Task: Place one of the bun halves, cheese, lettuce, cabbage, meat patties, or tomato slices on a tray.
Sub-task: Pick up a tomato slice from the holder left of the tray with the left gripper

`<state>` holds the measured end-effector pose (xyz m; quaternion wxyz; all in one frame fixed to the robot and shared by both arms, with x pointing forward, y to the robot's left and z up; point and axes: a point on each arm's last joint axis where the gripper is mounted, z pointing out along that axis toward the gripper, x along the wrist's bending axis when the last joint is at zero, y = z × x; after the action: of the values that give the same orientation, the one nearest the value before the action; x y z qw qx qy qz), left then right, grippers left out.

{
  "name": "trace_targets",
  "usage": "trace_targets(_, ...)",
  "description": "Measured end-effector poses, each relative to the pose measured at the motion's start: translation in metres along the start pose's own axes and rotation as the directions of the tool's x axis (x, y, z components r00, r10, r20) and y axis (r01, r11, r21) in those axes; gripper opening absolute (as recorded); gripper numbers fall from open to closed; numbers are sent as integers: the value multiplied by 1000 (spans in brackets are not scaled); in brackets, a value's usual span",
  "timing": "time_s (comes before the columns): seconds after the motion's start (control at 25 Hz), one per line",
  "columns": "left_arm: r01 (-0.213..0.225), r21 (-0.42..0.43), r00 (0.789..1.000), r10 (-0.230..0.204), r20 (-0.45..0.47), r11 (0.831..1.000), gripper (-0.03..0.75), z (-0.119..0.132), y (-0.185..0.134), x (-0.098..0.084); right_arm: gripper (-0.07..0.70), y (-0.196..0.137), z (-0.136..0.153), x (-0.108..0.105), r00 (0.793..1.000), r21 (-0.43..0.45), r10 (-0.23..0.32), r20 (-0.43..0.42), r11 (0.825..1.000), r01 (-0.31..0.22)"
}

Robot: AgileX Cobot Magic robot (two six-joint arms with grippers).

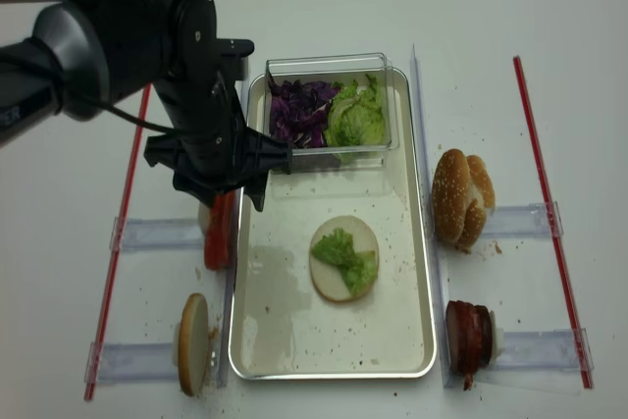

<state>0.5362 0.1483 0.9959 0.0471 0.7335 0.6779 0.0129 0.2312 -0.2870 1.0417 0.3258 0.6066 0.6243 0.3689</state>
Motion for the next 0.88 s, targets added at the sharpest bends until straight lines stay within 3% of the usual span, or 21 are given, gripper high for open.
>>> trace_targets(0.52,-4,51,1000,5,-30,999,436,27,6,-1,36,0,0,0,1000,0,0,0,1000,0)
trace_targets(0.88,-18,52,998,21,-55,998,324,30,7,0,36,0,0,0,1000,0,0,0,1000,0)
